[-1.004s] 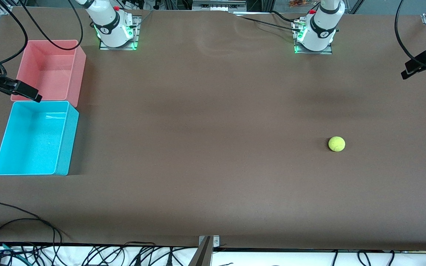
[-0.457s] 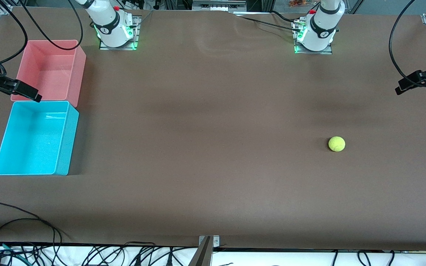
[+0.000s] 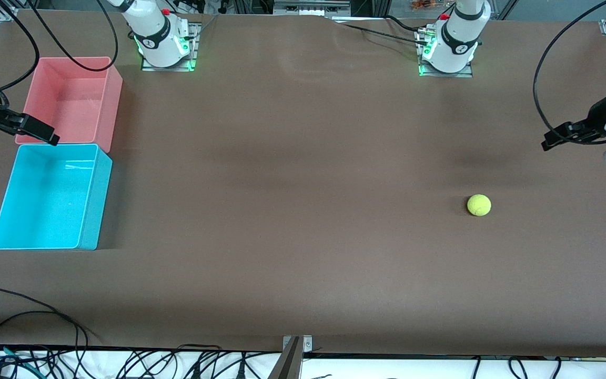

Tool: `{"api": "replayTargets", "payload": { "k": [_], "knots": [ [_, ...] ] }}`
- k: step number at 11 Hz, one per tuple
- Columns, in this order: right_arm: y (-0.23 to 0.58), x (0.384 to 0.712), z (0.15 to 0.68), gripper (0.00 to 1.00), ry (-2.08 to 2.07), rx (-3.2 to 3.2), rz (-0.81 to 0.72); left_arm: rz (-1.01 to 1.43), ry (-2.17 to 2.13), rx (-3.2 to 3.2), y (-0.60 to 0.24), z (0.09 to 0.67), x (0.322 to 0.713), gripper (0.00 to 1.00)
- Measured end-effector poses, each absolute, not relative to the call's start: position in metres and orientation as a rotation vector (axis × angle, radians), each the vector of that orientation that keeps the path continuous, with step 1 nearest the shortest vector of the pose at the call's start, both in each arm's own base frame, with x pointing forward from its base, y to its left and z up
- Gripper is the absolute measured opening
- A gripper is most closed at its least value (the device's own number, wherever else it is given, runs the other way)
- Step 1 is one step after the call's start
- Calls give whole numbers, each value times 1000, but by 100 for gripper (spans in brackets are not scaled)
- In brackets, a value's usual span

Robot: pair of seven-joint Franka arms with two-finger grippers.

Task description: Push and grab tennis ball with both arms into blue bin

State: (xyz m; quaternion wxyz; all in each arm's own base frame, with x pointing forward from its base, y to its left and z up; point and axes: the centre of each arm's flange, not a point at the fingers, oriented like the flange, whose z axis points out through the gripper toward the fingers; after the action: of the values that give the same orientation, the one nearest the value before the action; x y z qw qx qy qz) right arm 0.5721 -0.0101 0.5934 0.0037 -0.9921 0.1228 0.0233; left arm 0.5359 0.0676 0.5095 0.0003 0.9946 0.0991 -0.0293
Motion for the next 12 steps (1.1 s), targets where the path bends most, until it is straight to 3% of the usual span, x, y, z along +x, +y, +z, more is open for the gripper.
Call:
{"api": "replayTargets", "payload": {
  "k": [3, 6, 12],
  "knots": [
    [-10, 572, 593, 100, 385, -3110, 73, -87, 311, 3125, 66, 454, 527, 100],
    [-10, 572, 593, 100, 385, -3110, 76, -55, 311, 3126, 65, 421, 517, 86],
    [-10, 573, 592, 100, 387, -3110, 78, -56, 238, 3133, 63, 407, 511, 6]
  ]
}}
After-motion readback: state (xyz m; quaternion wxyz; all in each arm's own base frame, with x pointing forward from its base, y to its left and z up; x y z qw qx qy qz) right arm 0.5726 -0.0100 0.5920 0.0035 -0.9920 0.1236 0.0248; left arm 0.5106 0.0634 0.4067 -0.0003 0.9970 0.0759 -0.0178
